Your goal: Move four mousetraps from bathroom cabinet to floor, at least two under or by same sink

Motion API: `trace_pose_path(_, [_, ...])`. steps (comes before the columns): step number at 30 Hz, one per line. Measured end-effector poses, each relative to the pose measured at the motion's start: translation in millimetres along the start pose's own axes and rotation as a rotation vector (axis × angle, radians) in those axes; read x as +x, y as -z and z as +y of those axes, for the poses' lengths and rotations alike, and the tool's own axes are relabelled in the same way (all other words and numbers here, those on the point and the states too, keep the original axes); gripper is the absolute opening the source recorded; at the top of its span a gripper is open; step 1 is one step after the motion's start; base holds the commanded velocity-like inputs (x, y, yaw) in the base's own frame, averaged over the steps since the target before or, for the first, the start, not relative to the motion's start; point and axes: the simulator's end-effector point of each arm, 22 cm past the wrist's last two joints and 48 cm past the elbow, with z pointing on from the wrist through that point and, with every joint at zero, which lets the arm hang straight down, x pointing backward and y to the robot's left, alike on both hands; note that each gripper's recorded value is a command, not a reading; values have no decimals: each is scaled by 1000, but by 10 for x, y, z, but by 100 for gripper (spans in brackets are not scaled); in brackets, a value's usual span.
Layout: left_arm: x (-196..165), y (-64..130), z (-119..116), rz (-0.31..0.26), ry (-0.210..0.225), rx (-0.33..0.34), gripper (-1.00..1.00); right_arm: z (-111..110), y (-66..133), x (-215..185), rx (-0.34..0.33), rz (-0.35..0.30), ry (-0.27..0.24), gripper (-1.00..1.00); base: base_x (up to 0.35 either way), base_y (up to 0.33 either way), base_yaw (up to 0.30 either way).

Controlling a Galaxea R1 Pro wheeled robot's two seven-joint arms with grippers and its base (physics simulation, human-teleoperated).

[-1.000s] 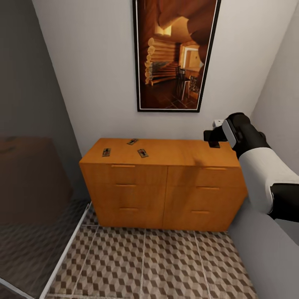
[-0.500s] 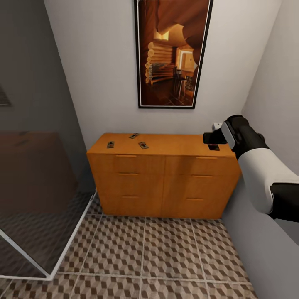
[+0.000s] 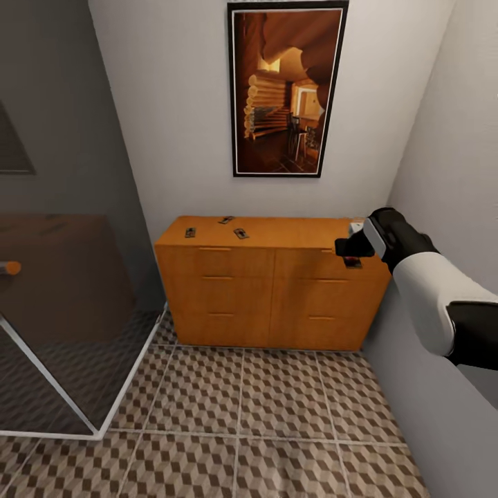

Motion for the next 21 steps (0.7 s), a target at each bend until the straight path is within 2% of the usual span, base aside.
trace_pose_path(5, [-4,0,0,-1,0,0,100,3,-179,236,-4,46,-4,-100,-23,2,0])
trace_pose_path(21, [-16,-1,1,-4,1,0,100,107,-610,711,-22,61,6,-100,-2,0,0])
